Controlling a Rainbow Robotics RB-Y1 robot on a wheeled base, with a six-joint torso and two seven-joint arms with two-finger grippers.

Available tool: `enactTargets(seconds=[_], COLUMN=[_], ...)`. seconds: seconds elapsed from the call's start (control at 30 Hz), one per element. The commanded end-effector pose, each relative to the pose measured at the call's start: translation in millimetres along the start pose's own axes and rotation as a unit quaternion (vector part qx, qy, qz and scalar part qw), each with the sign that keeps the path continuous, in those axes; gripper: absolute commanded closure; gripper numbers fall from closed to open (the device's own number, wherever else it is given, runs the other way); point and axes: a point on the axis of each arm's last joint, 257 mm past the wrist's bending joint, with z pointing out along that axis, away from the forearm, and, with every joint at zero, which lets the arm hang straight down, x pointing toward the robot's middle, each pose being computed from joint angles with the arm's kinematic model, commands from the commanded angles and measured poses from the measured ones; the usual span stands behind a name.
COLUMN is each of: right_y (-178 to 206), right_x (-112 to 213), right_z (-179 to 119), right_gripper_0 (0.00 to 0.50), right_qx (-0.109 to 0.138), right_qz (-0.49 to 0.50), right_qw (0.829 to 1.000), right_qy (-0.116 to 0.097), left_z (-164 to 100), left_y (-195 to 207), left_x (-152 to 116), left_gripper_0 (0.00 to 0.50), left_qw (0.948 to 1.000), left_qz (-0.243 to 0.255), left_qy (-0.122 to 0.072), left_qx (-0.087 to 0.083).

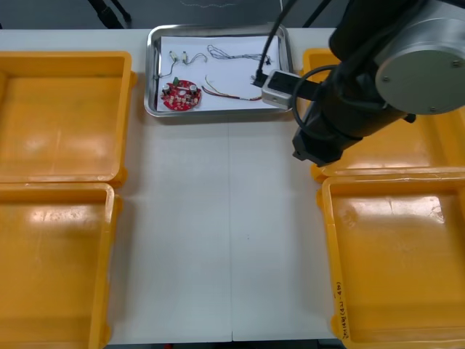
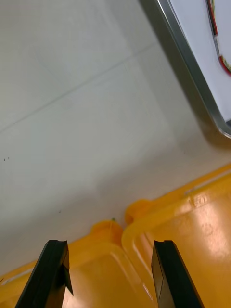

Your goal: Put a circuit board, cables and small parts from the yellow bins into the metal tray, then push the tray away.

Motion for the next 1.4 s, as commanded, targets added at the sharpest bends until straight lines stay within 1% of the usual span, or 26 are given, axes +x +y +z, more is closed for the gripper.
enactTargets(seconds=[0.03,0.07,0.13,0.2,0.27,0.4,0.47,0.67,0.7,0.8,0.9,0.93,1.13,1.4], right_y=[-21.2,-22.0,-25.4,-27.6,-28.4,-31.9,-30.6,-29.7,-29.5,-27.8,-26.7,-24.7,-23.7,-18.3], right_x=[49.8,55.0,77.8,92.9,113.8,139.7,156.3,189.2,190.7,203.8,211.3,215.5,235.0,253.5], right_z=[-25.0,-25.7,-28.4,-29.8,-30.2,-33.5,-34.4,-38.1,-38.6,-40.1,-41.9,-40.8,-38.8,-38.8], right_gripper_0=[0.0,0.0,0.0,0.0,0.0,0.0,0.0,0.0,0.0,0.0,0.0,0.0,0.0,0.0], right_qx=[0.017,0.017,0.022,0.026,0.026,0.034,0.034,0.037,0.037,0.037,0.041,0.041,0.058,0.059], right_qz=[0.096,0.104,0.137,0.164,0.201,0.241,0.267,0.324,0.328,0.365,0.385,0.392,0.411,0.434], right_qw=[0.995,0.994,0.99,0.986,0.979,0.97,0.963,0.945,0.943,0.93,0.921,0.918,0.908,0.896], right_qy=[0.008,0.01,0.018,0.019,0.025,0.03,0.033,0.038,0.037,0.039,0.041,0.045,0.058,0.072], left_z=[-14.8,-14.8,-14.8,-14.8,-14.8,-14.8,-14.8,-14.8,-14.8,-14.8,-14.8,-14.8,-14.8,-14.8], left_y=[13.4,13.4,13.4,13.4,13.4,13.4,13.4,13.4,13.4,13.4,13.4,13.4,13.4,13.4], left_x=[-2.0,-2.0,-2.0,-2.0,-2.0,-2.0,-2.0,-2.0,-2.0,-2.0,-2.0,-2.0,-2.0,-2.0], left_gripper_0=[0.0,0.0,0.0,0.0,0.0,0.0,0.0,0.0,0.0,0.0,0.0,0.0,0.0,0.0], left_qw=[0.9984,0.9984,0.9984,0.9984,0.9984,0.9984,0.9984,0.9984,0.9984,0.9984,0.9984,0.9984,0.9984,0.9984], left_qz=[0.05,0.05,0.05,0.05,0.05,0.05,0.05,0.05,0.05,0.05,0.05,0.05,0.05,0.05], left_qy=[-0.006,-0.006,-0.006,-0.006,-0.006,-0.006,-0.006,-0.006,-0.006,-0.006,-0.006,-0.006,-0.006,-0.006], left_qx=[-0.027,-0.027,-0.027,-0.027,-0.027,-0.027,-0.027,-0.027,-0.027,-0.027,-0.027,-0.027,-0.027,-0.027])
